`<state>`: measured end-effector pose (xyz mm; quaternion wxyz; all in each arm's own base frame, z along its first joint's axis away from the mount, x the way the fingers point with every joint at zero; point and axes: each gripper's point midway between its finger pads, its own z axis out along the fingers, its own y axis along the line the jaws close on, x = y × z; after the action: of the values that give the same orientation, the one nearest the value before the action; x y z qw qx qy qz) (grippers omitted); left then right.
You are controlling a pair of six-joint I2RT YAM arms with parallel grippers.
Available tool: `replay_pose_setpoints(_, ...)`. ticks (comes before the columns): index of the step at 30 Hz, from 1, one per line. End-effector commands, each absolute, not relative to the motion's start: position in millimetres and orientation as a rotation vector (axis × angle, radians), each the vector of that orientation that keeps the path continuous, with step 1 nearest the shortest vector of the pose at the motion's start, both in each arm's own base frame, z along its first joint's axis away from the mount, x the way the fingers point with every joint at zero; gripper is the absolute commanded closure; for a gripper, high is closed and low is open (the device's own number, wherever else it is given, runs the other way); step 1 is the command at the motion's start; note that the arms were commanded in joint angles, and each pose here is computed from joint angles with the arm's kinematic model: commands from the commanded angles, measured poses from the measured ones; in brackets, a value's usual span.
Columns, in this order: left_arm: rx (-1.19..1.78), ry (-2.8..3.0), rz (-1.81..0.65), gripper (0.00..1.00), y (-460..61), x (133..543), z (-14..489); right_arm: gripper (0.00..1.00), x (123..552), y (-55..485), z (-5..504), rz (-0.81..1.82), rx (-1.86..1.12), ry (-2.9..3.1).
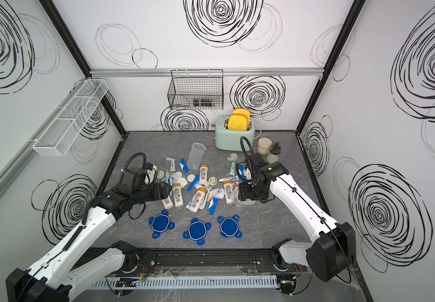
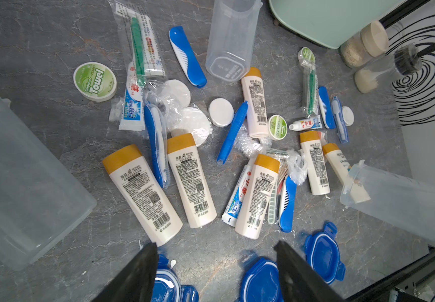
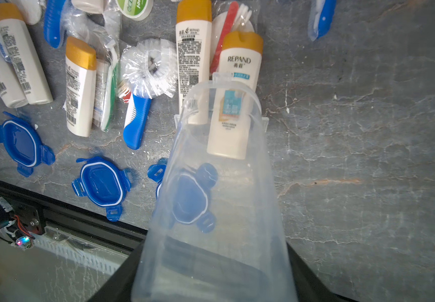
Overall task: Take out toiletry kits
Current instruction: 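Pour the toiletry kits out of the container.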
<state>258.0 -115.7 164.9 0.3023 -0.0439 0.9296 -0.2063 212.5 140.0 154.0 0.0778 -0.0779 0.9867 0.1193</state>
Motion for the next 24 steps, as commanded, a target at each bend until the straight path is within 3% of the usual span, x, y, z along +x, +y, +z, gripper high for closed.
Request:
replay_pose_setpoints(1, -0.122, 2.463, -0.530, 0.25, -115, 259, 163, 0.72, 211, 142, 161, 0.382, -0.234, 2.925)
replay_pose_setpoints(12, -0.122, 2.462, -0.527, 0.25, -115, 258, 164, 0.72, 203, 140, 167, 0.403, -0.261, 2.917)
replay_pose_setpoints(24, -0.123, 2.453, -0.517, 0.25, -114, 258, 166, 0.72, 261, 78, 182, 0.143, 0.087, 2.640)
